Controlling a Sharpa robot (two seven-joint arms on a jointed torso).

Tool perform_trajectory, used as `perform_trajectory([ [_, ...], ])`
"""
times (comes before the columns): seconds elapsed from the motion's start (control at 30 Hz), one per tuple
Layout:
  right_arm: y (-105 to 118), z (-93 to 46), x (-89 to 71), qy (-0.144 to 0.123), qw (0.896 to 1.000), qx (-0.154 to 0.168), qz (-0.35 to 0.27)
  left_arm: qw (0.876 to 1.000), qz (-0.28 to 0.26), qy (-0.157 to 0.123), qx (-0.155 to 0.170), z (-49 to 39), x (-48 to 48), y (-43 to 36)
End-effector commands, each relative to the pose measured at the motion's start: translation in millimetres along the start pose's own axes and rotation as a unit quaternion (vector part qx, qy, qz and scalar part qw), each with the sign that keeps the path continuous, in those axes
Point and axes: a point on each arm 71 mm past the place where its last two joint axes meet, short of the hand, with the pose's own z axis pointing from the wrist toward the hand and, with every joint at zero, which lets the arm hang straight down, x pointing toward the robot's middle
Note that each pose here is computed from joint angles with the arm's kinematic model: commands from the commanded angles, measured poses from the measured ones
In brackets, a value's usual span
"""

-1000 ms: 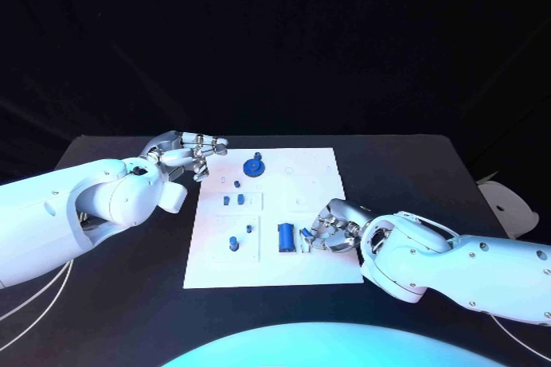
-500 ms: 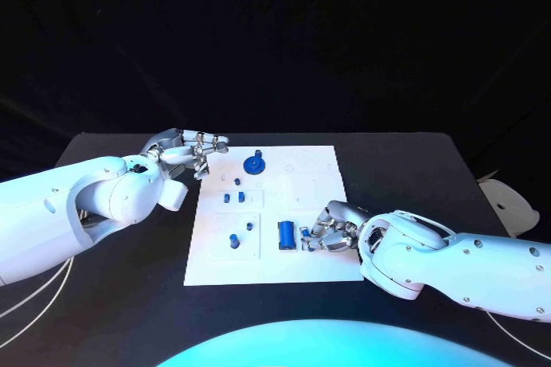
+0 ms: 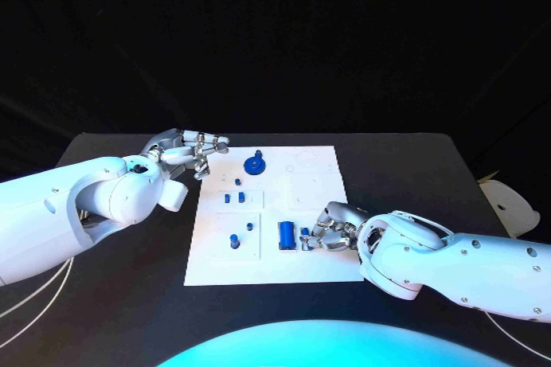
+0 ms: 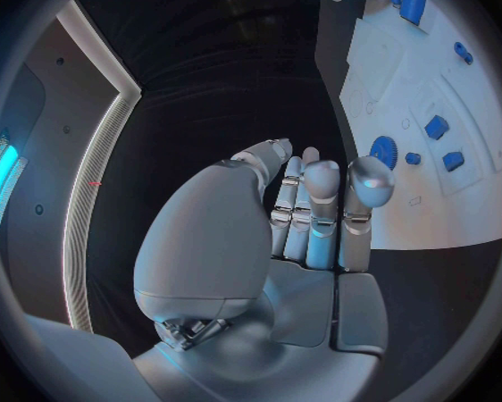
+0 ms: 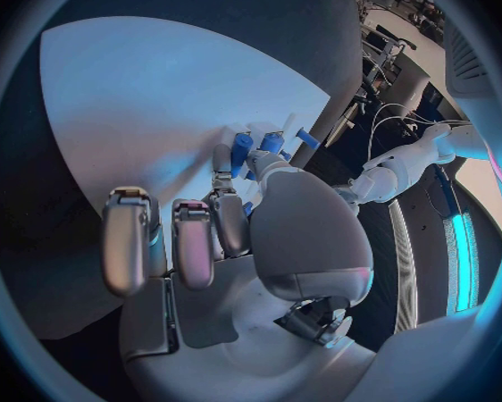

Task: Assemble the parts on the task board

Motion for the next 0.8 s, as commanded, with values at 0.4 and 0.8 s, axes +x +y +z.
perform_trajectory([
  [0.4, 2.8, -0.5, -1.2, -0.015, 1.000, -0.012, -0.002, 1.000, 0.000, 0.010, 0.002, 0.4, 2.5, -1.0],
  [0.8, -2.1, -10.5, -3.4, -0.005, 1.000, -0.019, -0.014, 1.000, 0.000, 0.009, 0.002, 0.5, 1.5, -0.7],
])
